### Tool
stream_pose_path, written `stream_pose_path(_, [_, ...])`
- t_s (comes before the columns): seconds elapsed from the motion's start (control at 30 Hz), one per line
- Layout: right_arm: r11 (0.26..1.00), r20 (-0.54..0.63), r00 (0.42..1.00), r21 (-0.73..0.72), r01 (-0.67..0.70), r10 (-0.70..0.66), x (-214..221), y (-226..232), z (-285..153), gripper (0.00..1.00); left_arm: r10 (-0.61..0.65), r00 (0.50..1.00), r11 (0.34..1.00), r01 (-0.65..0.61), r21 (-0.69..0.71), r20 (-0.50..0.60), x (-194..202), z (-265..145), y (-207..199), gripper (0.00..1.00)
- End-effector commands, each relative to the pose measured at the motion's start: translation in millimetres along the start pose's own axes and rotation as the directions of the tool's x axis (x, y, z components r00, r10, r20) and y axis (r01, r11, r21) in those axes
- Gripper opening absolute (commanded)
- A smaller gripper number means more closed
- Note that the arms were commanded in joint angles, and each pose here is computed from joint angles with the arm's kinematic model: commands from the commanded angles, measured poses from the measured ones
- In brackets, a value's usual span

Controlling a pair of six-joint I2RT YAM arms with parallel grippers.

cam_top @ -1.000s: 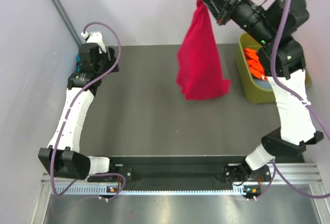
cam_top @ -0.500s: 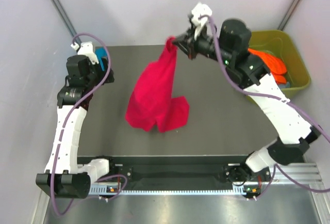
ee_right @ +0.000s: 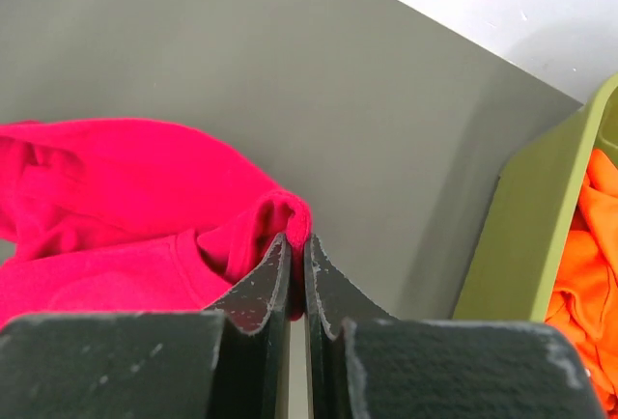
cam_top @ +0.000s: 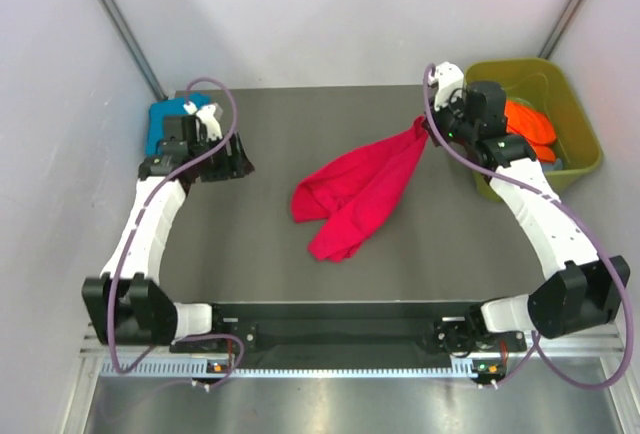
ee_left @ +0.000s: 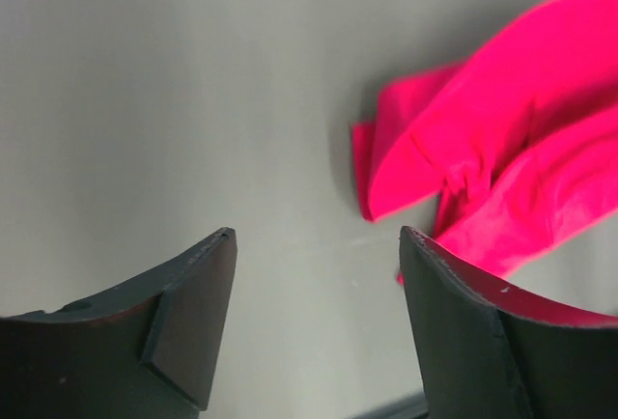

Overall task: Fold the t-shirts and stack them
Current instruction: Move the tshirt to the center of the board

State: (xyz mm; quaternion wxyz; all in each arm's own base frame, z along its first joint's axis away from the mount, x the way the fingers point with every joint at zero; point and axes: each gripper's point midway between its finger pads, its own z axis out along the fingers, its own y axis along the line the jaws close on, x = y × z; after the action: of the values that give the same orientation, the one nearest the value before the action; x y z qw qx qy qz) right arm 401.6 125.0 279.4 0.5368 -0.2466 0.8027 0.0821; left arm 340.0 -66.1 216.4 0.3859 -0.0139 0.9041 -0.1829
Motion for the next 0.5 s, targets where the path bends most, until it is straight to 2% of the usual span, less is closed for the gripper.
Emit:
stream_pose_path(0.0, [0.998, 0.091, 0.995, 0.037, 0.044, -0.047, -21, -9, -9, 0.00, -0.043, 0.994, 0.989, 0.057, 0.139, -0.103, 18, 35, -14, 0.74])
stream_pose_path(0.03, [0.999, 0.077, 0.996, 0.033, 0.036, -0.039, -14, -9, -3, 0.00, -0.060, 0.988, 0.974, 0.089, 0.210, -0.140, 22, 40, -26, 0.74])
stream_pose_path(0.1, [0.999, 0.073, 0.997, 0.032, 0.022, -0.024, -12, -11, 4, 0.00, -0.077, 0.973, 0.959, 0.132, 0.249, -0.217, 33, 59, -33, 0.77])
stream_pose_path(0.23, [0.999, 0.061, 0.998, 0.041, -0.011, 0.008, -7, -21, 15, 0.00, 0.002, 0.946, 0.952, 0.098, 0.291, -0.325, 53, 90, -44, 0.78])
stream_pose_path(0.37, [0.998, 0.048, 0.998, 0.052, -0.033, 0.031, -1, -32, 19, 0.00, -0.047, 0.906, 0.936, 0.187, 0.299, -0.421, 72, 113, -43, 0.73])
stream_pose_path(0.47, [0.997, 0.040, 0.998, 0.064, -0.048, 0.045, 2, -40, 20, 0.00, -0.038, 0.895, 0.939, 0.185, 0.291, -0.444, 87, 119, -41, 0.65])
